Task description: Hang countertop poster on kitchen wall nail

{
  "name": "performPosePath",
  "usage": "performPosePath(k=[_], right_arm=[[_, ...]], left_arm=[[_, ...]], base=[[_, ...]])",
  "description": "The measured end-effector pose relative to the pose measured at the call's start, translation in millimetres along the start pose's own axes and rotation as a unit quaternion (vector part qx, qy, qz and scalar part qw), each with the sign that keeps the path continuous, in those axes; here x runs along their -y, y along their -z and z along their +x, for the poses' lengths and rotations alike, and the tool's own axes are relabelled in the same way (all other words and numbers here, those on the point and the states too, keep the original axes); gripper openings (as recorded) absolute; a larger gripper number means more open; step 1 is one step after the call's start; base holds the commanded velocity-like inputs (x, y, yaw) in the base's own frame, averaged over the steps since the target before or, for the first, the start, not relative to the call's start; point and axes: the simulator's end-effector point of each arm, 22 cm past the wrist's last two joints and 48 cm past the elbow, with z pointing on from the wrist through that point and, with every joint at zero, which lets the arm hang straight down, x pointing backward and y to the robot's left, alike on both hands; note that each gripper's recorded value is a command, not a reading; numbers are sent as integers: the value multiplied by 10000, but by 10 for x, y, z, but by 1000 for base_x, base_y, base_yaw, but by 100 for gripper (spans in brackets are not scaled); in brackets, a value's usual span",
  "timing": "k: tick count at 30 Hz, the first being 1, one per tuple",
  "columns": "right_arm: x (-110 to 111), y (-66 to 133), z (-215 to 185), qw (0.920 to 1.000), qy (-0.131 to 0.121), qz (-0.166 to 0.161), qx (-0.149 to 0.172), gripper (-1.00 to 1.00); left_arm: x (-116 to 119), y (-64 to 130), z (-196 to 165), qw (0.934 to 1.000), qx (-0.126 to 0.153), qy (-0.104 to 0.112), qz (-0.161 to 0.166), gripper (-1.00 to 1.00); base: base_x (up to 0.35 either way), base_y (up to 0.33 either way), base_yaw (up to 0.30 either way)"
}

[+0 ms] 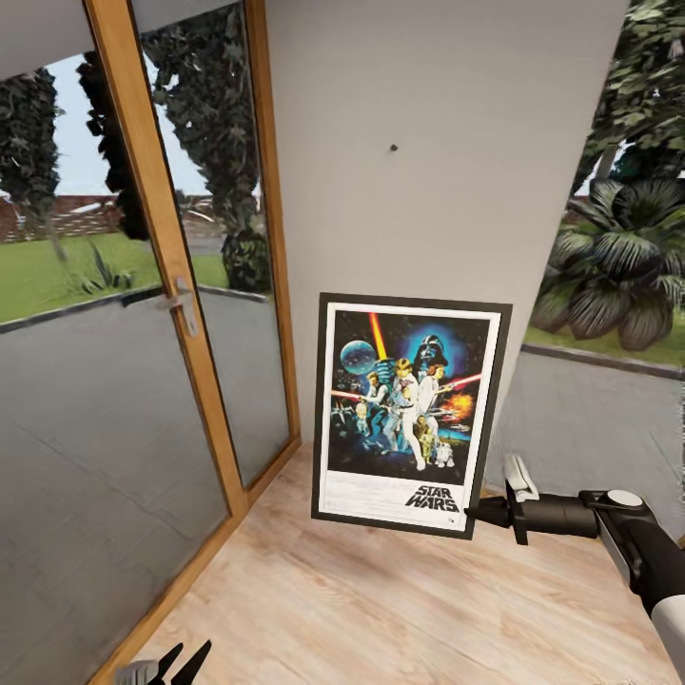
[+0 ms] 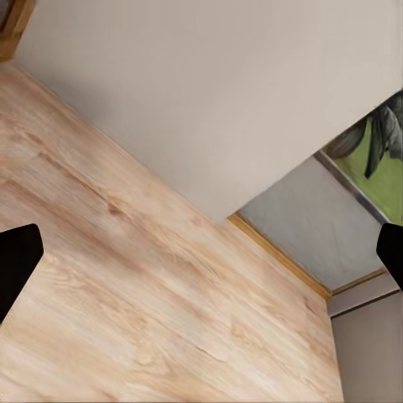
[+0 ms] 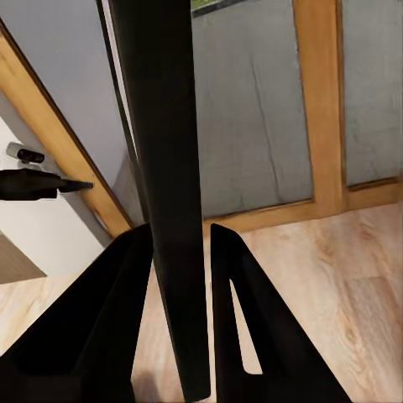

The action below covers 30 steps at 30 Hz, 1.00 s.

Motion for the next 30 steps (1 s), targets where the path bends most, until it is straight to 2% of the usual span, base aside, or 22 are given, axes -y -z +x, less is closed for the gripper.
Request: performPosePath(k=[4,12,16,30], right_arm=[[-7,-6,-11,10000,9,-6,9,-100],[-23,-11,-39,10000,35,-13,29,-100],[-28,-7,-52,10000,48,-10,34,-100],[-30,-1,-64,10000,56,-3,46,-100]], left_arm=[[4,-2,-7,10000,7,-4,5,100],[15,-8,-29,10000,32,-23,19,100],[19,-8,-42,10000,43,-32,26,100],[19,-4,-51,10000,50,-40,28,100]], base=[[98,252,-241],[11,35,-277],[1,194,-260],[22,281,-35]])
